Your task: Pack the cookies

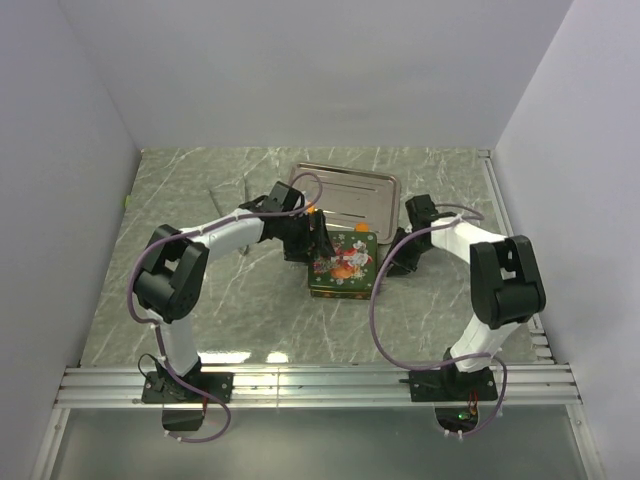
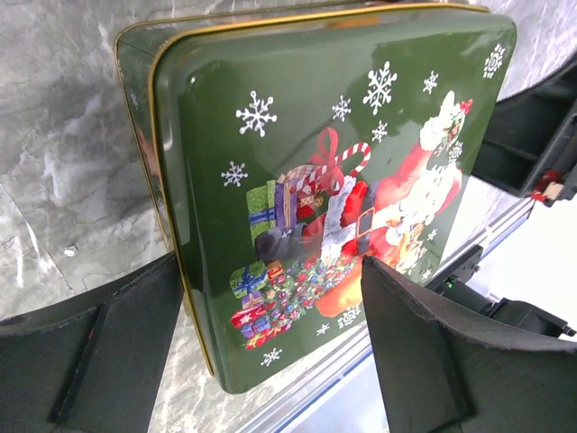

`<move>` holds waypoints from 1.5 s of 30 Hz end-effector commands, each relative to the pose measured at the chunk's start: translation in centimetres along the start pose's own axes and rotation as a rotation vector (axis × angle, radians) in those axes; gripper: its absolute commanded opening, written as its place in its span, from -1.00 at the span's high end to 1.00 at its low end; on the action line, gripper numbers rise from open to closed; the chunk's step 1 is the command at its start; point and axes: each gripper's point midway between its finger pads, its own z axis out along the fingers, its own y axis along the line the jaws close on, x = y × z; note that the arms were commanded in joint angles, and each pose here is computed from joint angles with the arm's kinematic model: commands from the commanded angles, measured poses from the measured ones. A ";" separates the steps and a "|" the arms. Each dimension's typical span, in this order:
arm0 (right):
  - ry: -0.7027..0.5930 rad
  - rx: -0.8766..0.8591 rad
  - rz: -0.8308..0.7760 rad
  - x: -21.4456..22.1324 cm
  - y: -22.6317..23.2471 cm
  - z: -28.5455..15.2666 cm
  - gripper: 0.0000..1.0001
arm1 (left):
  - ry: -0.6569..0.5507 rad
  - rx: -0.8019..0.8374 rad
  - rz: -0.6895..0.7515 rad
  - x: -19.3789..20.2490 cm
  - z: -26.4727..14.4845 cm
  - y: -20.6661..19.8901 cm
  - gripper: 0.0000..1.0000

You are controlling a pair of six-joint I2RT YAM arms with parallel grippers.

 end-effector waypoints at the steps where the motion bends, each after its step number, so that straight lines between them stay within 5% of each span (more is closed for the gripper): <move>1: -0.010 -0.094 -0.070 -0.6 4.3 -0.1 0.30 | -0.008 -0.012 0.011 -0.8 -0.3 -1.0 -0.68; 14: 0.023 -0.095 -0.094 1.1 4.6 0.8 0.32 | 0.039 -0.107 -0.059 0.2 0.1 -0.3 -0.68; 19: -0.091 0.157 0.004 -0.1 -2.6 -0.1 0.36 | 0.044 -0.118 -0.065 0.4 0.3 -0.1 -0.68; 24: -0.166 0.154 0.074 -0.7 -5.5 -2.5 0.42 | 0.042 -0.125 -0.061 0.2 0.3 -0.1 -0.68; 26: -0.177 0.104 0.069 -0.6 -4.6 -3.4 0.45 | 0.045 -0.126 -0.061 0.3 0.4 0.0 -0.68; 34: -0.225 -0.533 -0.087 -0.5 8.0 -12.0 0.81 | 0.046 -0.138 -0.068 0.2 0.6 0.2 -0.67; 41: 0.132 -0.908 -0.142 3.7 12.8 -11.8 1.00 | 0.044 -0.145 -0.075 -0.1 0.8 -0.1 -0.66; 45: 0.263 -0.753 -0.078 5.6 9.7 -6.5 1.00 | 0.045 -0.148 -0.080 0.0 0.9 -0.2 -0.66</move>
